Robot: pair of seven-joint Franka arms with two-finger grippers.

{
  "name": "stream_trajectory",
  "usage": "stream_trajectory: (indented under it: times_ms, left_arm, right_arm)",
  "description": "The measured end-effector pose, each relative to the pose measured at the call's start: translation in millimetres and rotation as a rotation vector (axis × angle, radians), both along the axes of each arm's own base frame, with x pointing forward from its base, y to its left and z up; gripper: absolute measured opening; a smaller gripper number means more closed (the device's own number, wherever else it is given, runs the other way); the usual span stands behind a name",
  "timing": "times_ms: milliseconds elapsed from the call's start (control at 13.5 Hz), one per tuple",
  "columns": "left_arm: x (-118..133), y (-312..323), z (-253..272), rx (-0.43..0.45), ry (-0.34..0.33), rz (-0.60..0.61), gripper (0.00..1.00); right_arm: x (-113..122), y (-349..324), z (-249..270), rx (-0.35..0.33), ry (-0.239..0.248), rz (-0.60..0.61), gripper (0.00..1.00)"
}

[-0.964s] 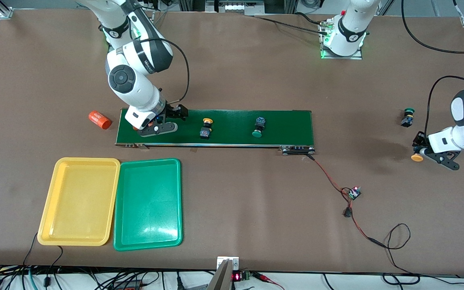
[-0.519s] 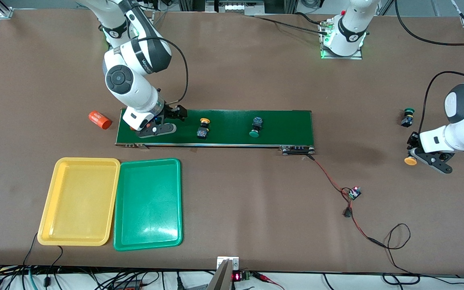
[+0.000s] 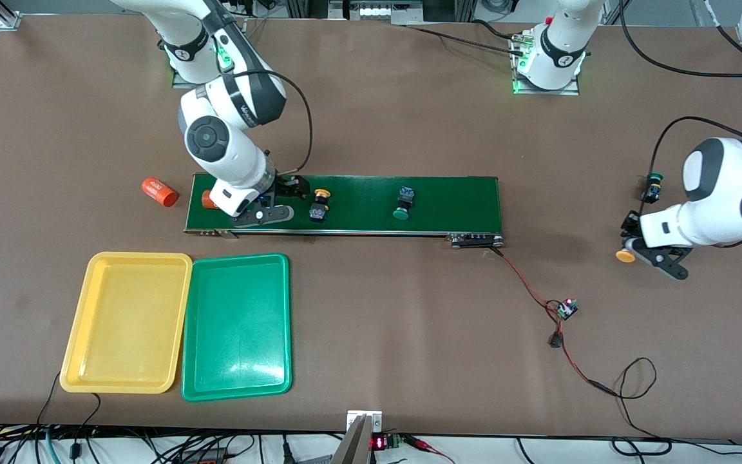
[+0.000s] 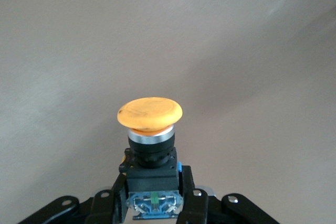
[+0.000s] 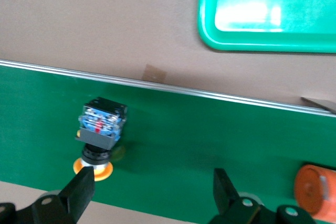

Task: Sort buttons by color to trays
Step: 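Grasp the yellow button on the conveyor with the right gripper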

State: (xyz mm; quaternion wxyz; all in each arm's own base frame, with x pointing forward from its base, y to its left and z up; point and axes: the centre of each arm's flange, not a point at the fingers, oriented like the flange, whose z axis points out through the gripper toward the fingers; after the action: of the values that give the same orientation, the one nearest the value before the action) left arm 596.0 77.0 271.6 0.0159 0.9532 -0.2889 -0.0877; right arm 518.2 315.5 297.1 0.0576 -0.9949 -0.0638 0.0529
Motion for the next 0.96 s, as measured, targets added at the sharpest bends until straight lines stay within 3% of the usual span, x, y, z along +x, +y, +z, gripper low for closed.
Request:
stream_trajectory:
  times_ms: [297, 741, 964]
  left_arm:
    - [-3, -41, -4, 0.008, 0.019, 0.024, 0.41]
    - [-4, -53, -2, 0.011, 0.016, 0.039, 0.41]
    - [-13, -79, 0, 0.007, 0.032, 0.075, 0.41]
  right_arm:
    - [2, 12, -13, -0.008, 0.010, 0.006, 1.00]
    - [14, 4, -21, -0.028, 0.017, -0.060, 1.00]
    - [15, 5, -14, -0.056, 0.065, -0.122, 1.00]
